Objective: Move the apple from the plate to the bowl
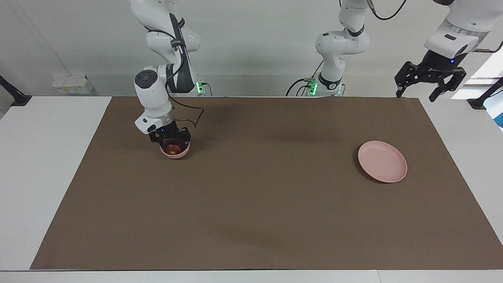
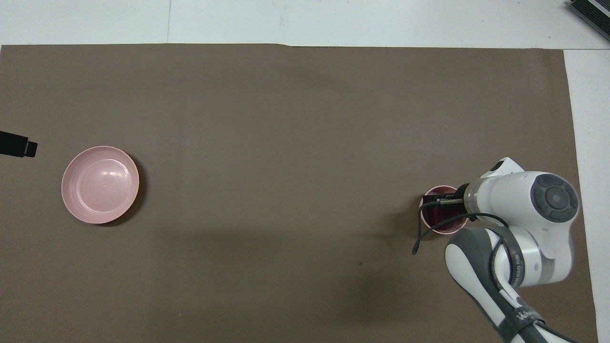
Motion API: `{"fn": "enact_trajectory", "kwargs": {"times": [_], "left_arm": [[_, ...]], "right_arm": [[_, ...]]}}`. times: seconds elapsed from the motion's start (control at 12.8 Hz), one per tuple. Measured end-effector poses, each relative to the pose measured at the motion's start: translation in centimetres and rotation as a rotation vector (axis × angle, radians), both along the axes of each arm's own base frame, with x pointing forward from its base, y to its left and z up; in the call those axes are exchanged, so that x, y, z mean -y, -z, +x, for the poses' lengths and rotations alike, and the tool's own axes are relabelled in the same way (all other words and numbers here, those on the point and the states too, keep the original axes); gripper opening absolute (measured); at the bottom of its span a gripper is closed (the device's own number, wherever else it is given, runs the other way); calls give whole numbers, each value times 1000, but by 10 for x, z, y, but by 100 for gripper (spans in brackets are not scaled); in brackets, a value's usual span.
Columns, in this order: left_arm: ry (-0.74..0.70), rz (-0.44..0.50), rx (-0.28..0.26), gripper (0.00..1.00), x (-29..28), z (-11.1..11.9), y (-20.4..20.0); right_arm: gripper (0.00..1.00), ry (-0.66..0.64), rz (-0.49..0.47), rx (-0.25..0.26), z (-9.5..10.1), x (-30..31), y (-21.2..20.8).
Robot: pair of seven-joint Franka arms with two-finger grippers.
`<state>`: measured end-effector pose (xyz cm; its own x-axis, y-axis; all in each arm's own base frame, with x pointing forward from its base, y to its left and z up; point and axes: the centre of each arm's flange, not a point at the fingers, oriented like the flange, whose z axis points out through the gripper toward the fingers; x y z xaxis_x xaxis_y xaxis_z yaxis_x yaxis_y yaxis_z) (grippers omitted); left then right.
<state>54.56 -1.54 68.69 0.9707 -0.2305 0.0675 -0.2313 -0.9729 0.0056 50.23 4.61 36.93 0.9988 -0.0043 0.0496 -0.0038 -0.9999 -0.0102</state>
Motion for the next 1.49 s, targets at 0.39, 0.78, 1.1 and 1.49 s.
{"fn": "enact_trajectory", "kwargs": {"times": [0.39, 0.78, 1.1, 1.49], "left_arm": [[-4, 0, 0, 100, -2, -3, -3], [-8, 1, -5, 100, -4, -8, -7], [-39, 2, -26, 100, -4, -9, -4], [-36, 5, -95, 100, 1, -18, 2]], "right_arm": [[100, 30, 3, 23, 34, 10, -110], [100, 85, 3, -20, 41, 41, -220], [100, 94, 3, -59, 34, 41, -262], [100, 106, 4, -56, 36, 41, -269]]}}
